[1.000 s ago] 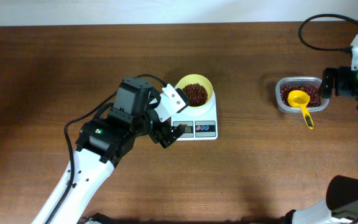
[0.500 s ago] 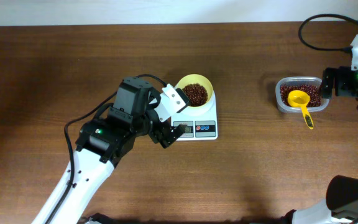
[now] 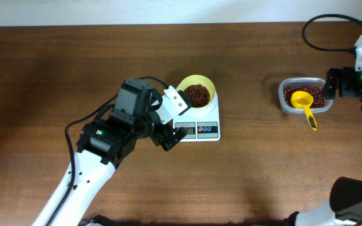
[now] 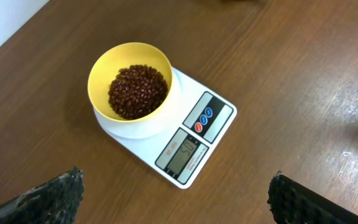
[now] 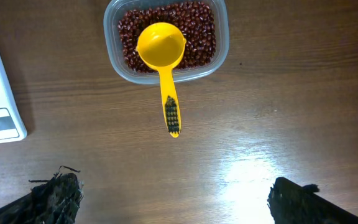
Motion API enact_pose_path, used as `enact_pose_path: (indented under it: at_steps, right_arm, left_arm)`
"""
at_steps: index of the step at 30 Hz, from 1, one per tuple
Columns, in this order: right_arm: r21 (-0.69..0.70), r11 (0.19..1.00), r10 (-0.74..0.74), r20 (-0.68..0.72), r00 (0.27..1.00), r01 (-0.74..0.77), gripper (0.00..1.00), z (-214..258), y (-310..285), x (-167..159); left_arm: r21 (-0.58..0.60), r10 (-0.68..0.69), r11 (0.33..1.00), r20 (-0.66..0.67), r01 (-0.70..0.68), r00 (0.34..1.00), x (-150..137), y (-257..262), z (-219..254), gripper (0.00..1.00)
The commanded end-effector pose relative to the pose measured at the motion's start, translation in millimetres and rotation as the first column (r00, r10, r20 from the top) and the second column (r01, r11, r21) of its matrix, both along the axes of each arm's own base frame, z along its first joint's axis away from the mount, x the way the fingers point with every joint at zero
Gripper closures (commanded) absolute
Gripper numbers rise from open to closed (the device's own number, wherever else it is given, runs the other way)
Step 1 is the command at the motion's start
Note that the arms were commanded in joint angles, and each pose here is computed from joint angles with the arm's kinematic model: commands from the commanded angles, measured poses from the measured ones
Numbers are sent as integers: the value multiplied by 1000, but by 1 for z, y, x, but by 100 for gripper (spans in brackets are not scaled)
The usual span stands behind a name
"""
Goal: Scoop item into bowl and weigh 50g on scale
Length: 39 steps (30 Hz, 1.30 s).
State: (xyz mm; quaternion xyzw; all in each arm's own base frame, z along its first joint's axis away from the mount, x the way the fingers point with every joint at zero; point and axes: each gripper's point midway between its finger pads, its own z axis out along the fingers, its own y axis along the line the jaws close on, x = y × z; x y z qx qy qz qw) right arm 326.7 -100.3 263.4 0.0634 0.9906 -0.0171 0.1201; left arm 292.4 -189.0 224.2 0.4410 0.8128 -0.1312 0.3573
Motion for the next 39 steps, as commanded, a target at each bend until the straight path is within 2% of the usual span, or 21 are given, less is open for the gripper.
enact_pose_path:
  at_steps: [1, 3, 5, 9, 13, 16, 19, 24, 29, 39]
  right_arm:
    - [-24, 1000, -2, 39, 999, 3, 1, 13, -1, -2]
    - [-24, 1000, -2, 39, 999, 3, 1, 13, -1, -2]
    - [-24, 1000, -2, 39, 999, 3, 1, 13, -1, -2]
    - [-24, 1000, -2, 39, 999, 3, 1, 13, -1, -2]
    - [-24, 1000, -2, 39, 999, 3, 1, 13, -1, -2]
    - [-24, 1000, -2, 39, 999, 3, 1, 13, -1, -2]
    - [-24, 1000, -2, 39, 999, 3, 1, 13, -1, -2]
    - [-24, 1000, -2, 39, 999, 3, 1, 13, -1, -2]
    - [-24, 1000, -2, 39, 999, 3, 1, 13, -1, -2]
    - [-24, 1000, -2, 39, 999, 3, 1, 13, -1, -2]
  left_arm:
    - [-61, -4, 998, -56, 0, 998, -7, -8, -1, 1]
    - [-68, 95, 992, -127, -104, 987, -2, -4, -11, 1]
    - [-41, 226, 970, -220, -240, 949, 5, 4, -33, 1]
    - [38, 438, 889, -360, -456, 824, 13, 16, -81, 1]
    - [49, 502, 845, -415, -533, 759, 17, 7, -106, 1]
    - [75, 612, 765, -397, -640, 684, 17, 3, -119, 1]
    - [105, 693, 704, -321, -703, 646, 11, -6, -124, 1]
    - [76, 788, 602, -223, -795, 574, 4, -13, -120, 1]
    - [85, 814, 566, -216, -820, 539, 1, -9, -121, 1]
    - [94, 815, 565, -214, -819, 538, 1, -8, -124, 1]
